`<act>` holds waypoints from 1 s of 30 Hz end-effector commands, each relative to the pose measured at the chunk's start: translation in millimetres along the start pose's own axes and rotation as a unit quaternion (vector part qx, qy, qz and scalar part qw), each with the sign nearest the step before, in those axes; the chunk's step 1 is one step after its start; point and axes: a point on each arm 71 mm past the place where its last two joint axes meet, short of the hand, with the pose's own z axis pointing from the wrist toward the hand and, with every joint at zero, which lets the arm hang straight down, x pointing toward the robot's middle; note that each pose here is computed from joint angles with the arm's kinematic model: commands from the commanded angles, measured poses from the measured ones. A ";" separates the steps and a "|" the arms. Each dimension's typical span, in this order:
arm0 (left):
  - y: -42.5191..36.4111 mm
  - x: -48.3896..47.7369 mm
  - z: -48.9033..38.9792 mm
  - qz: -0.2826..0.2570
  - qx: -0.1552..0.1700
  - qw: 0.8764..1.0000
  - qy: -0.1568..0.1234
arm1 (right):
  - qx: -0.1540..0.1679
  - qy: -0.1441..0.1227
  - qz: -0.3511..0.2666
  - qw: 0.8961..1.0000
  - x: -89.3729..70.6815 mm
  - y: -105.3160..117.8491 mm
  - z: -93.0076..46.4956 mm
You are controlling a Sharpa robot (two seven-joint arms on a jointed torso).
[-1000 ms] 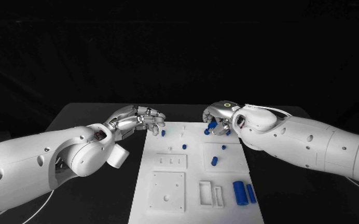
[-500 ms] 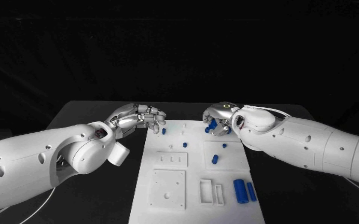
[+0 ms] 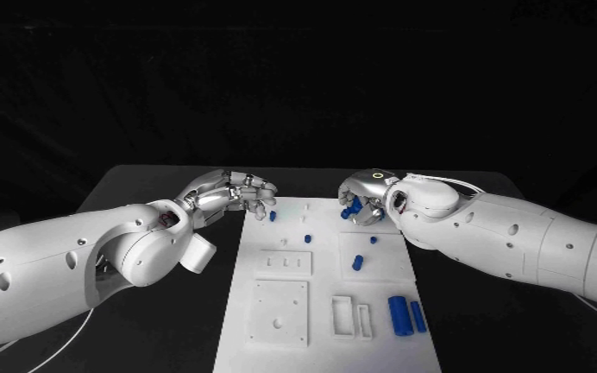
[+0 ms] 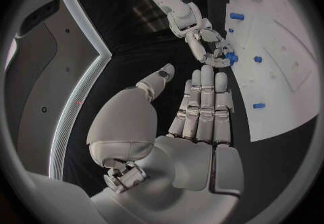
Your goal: Assemble the parts on the task board
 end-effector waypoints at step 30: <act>-1.8 -1.2 1.3 0.001 0.005 1.000 0.002 | -0.015 0.015 0.004 1.000 8.9 9.4 1.4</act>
